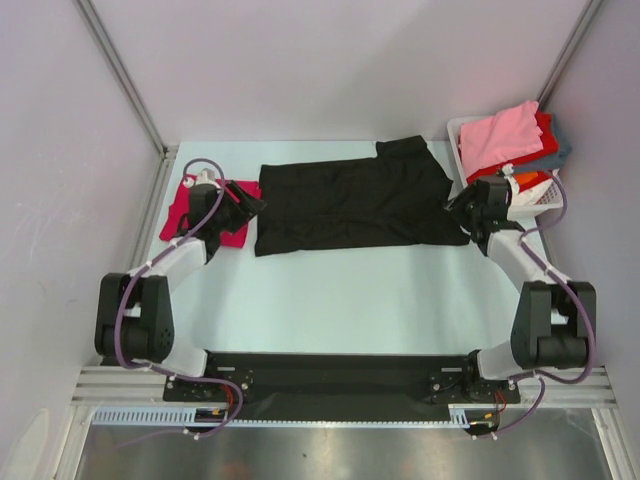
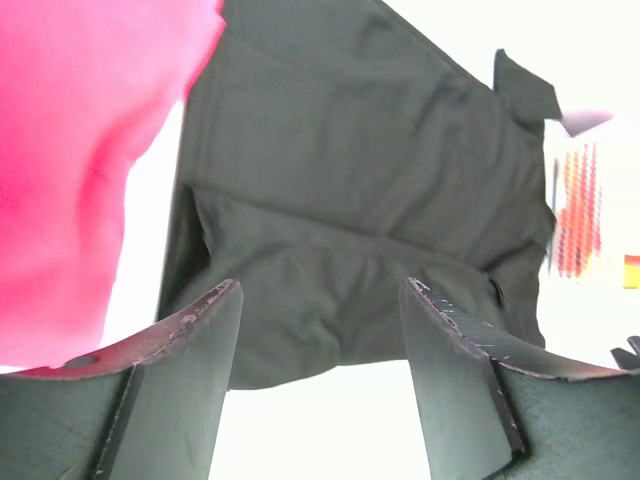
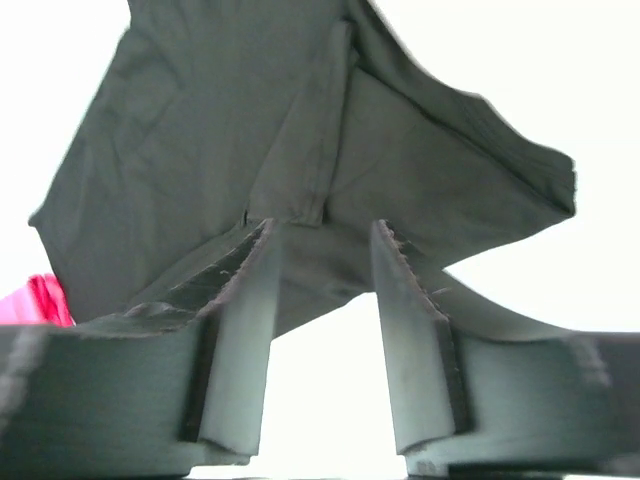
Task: Fold and stack the t-shirts
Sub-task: Fold the tshirt
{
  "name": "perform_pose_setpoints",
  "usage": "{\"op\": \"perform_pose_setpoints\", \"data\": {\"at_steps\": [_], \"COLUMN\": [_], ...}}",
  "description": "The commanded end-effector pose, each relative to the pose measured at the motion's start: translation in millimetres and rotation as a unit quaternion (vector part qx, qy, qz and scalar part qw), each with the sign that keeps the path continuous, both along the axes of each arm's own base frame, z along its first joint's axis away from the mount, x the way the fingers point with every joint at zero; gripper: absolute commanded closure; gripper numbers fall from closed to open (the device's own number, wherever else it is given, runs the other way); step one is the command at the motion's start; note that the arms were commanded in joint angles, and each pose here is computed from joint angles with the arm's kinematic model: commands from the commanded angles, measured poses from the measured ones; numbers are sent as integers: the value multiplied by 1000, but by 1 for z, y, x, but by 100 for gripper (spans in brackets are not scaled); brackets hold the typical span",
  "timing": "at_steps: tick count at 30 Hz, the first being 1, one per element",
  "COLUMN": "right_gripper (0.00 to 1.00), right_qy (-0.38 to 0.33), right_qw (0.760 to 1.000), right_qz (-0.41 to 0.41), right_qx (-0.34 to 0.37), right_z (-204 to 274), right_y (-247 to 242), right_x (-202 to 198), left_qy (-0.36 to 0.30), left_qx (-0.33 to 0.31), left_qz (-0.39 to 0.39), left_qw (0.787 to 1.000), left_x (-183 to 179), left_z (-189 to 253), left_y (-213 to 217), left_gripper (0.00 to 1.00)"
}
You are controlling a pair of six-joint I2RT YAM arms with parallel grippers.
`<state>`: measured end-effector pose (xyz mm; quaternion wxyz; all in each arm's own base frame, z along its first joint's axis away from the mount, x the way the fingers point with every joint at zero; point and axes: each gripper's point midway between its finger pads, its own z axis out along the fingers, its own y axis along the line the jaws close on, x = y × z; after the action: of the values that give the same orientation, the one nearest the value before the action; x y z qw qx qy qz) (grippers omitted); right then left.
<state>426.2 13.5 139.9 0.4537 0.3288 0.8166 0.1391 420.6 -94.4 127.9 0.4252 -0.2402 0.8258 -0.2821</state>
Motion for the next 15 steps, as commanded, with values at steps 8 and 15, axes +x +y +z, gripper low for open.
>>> {"op": "perform_pose_setpoints", "data": {"at_steps": [8,15], "right_gripper": [56,52], "right_qy": [-53,-51], "right_qw": [987,984], "right_qz": [-125,-137], "right_qx": [82,100], "right_z": [-43,-63], "right_y": [-29,-38], "right_x": [-37,-26], "left_qy": [-39,-38], "left_qx": [-34,-49], "left_qz": [25,52], "left_qw": [998,997], "left_x": [-51,-57], "left_z": [-10,-23], "left_y": [-14,-12], "left_gripper": [32,33]}}
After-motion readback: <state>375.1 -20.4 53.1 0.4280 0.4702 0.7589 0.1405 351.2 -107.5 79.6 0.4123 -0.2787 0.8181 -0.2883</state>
